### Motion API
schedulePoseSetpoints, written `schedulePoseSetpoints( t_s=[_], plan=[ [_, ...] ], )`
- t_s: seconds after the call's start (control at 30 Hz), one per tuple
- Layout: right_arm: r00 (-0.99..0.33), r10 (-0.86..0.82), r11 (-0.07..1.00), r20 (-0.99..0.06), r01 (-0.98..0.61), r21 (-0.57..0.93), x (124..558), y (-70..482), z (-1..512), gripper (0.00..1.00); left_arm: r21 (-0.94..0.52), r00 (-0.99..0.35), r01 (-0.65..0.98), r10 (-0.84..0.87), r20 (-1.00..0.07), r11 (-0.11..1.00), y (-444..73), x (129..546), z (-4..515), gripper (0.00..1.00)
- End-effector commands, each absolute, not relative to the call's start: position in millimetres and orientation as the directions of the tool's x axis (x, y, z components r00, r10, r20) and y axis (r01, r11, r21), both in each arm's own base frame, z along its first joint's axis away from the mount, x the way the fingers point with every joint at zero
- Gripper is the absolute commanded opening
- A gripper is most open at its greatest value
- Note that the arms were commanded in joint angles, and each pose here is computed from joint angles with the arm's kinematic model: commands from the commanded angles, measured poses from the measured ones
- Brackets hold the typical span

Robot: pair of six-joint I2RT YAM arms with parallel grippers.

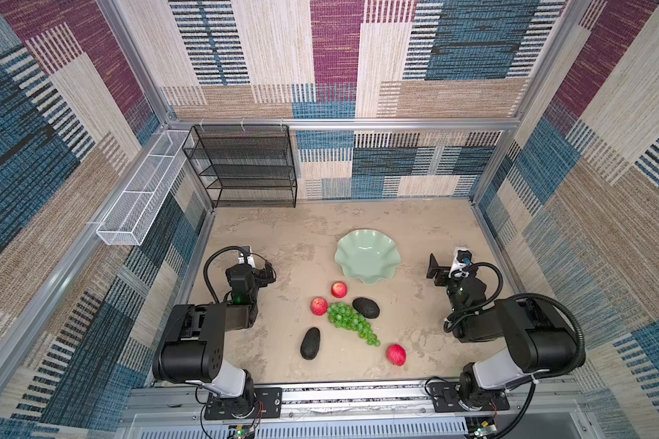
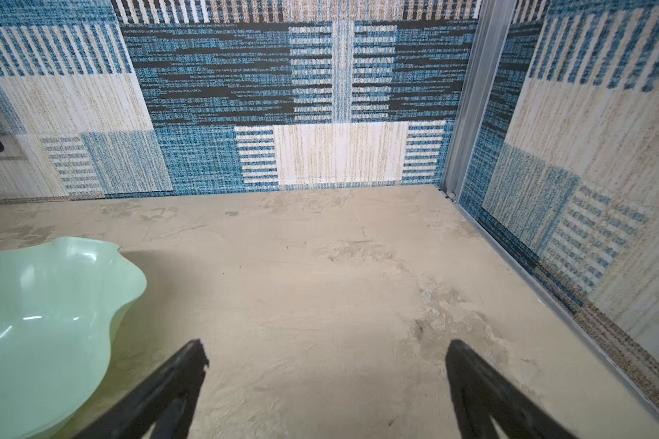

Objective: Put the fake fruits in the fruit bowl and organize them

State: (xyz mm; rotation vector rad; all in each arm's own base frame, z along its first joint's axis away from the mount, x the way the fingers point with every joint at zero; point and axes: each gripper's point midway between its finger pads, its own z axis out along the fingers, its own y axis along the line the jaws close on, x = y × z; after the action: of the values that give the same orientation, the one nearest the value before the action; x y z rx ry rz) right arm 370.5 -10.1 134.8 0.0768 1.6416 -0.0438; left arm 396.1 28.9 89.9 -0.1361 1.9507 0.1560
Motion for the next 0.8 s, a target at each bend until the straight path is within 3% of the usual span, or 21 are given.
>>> schedulePoseSetpoints(
  t_s=[0.0,0.77],
  plan=[
    [-0.027,0.029,0.997,-0.999,0.074,0.027,371.1,-9.5,145.6,1.00,0.047,-0.356,-0.164,-0.014,-0.934,0.985,28.8,398.8,95.1,1.00],
    [-0.032,0.032,0.997,-0.999,0.069,0.030,372.8,-9.2,144.9,1.00,0.031,-0.356,-0.152,-0.026,-0.934,0.988,29.2,399.6,94.8,1.00]
  ],
)
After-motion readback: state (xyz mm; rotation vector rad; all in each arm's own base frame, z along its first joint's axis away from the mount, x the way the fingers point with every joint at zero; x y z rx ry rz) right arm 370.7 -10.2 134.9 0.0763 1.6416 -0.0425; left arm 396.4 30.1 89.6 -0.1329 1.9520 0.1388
